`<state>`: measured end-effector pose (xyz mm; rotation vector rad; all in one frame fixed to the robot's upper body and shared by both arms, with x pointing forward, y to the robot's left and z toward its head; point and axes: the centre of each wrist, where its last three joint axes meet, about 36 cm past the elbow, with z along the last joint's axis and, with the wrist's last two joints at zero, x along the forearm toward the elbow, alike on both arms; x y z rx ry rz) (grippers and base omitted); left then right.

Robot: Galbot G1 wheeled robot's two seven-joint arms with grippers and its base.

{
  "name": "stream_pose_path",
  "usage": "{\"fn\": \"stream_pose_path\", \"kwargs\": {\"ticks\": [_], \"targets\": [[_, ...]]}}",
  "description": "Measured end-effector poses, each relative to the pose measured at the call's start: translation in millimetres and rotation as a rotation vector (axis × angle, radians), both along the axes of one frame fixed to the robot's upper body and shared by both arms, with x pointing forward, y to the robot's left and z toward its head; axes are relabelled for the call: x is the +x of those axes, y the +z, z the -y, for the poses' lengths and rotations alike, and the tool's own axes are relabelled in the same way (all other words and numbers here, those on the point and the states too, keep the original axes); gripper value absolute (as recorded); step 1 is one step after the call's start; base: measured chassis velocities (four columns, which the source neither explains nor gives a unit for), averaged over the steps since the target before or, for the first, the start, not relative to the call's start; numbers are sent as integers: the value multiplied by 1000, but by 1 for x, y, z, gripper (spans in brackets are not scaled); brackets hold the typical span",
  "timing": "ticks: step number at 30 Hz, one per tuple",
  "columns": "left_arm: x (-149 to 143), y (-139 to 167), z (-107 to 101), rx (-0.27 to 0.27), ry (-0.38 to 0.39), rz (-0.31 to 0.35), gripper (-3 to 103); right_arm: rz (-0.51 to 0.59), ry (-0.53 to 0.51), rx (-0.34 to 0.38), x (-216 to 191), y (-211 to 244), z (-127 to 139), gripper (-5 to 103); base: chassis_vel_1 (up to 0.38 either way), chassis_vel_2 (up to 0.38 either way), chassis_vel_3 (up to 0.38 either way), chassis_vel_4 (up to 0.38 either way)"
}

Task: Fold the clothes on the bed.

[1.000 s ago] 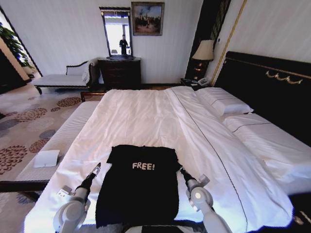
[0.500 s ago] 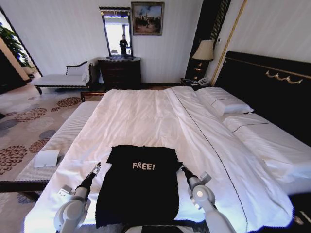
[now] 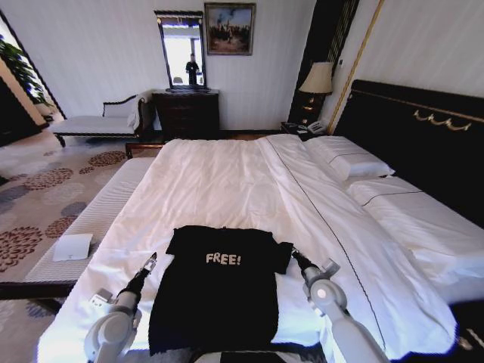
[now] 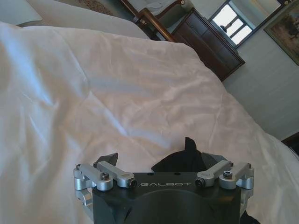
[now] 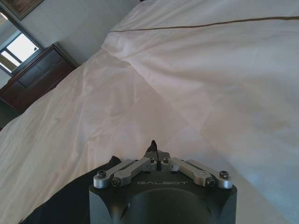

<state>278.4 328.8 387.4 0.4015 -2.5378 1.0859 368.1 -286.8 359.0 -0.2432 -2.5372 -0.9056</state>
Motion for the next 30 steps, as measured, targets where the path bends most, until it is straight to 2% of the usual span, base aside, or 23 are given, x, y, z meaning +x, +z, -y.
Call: {"fn": "stream_pose_path", "kwargs": {"ticks": [8,21,30], "targets": [[0,-2,-2,1,3,-5,100,10,-11,0,1,1,1,0,0,0,0,0],[6,-3,-8,10,5,-2,100,-10,0,-72,-11,-6,16,0,0,0,0,0],[7,-2,-10,11,5,-2,100,-30,-1,-94,-15,-13,16,0,0,0,0,0]]}}
